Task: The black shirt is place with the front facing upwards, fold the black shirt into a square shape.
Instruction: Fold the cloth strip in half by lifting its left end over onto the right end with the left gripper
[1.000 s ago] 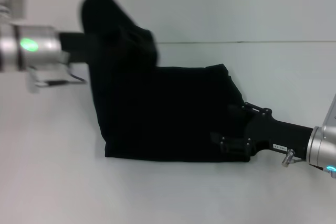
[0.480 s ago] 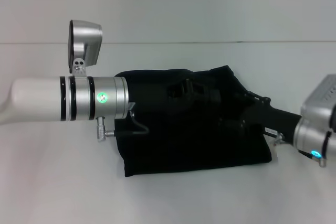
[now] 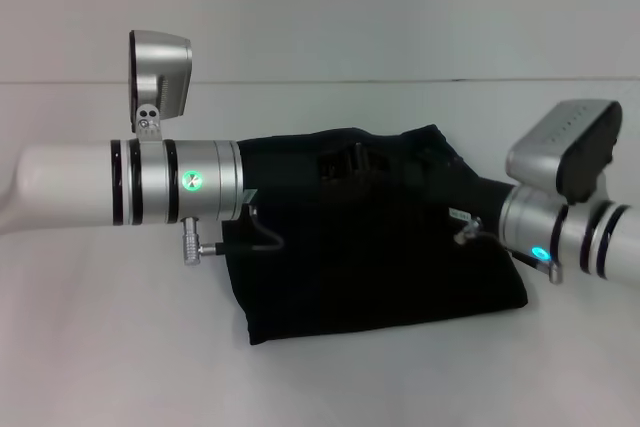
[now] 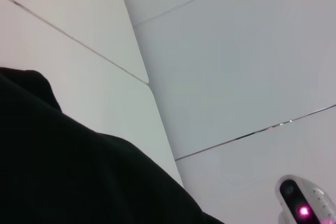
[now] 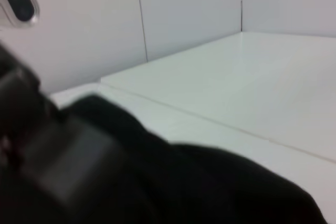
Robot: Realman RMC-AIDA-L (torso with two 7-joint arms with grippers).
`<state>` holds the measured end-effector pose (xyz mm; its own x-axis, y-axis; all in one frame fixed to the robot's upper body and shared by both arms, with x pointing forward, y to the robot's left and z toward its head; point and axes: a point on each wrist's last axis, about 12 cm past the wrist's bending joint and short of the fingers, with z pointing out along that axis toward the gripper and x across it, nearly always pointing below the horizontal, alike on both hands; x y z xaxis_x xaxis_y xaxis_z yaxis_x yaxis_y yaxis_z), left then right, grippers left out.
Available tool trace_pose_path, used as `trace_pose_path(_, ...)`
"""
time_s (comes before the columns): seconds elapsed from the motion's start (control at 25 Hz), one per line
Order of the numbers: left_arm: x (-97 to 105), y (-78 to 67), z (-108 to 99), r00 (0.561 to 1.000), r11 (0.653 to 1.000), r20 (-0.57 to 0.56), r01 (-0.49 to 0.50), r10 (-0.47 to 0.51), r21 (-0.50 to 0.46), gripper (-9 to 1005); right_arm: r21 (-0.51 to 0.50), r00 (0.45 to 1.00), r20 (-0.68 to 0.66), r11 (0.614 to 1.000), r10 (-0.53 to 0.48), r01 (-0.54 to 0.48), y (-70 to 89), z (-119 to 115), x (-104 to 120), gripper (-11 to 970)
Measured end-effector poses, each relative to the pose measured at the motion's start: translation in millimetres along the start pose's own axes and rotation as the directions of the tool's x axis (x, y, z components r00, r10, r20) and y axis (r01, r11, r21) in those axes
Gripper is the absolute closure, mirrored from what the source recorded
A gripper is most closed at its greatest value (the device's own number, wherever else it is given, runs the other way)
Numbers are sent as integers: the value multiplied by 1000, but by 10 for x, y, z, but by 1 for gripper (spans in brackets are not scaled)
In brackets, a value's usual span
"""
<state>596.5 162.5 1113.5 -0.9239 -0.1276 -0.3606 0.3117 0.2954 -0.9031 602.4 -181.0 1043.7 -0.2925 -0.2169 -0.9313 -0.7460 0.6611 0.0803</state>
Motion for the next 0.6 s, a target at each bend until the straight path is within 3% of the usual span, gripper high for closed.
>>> trace_pose_path(0.28, -10, -81, 84, 999, 999, -25, -28, 29, 33, 981, 48, 996, 76, 997, 48, -52, -84, 31, -156, 29)
trace_pose_path(0.6, -5, -221, 355, 996, 994, -65, -58, 65, 93, 981, 99, 991, 129, 994, 35, -48, -236, -53, -254, 29)
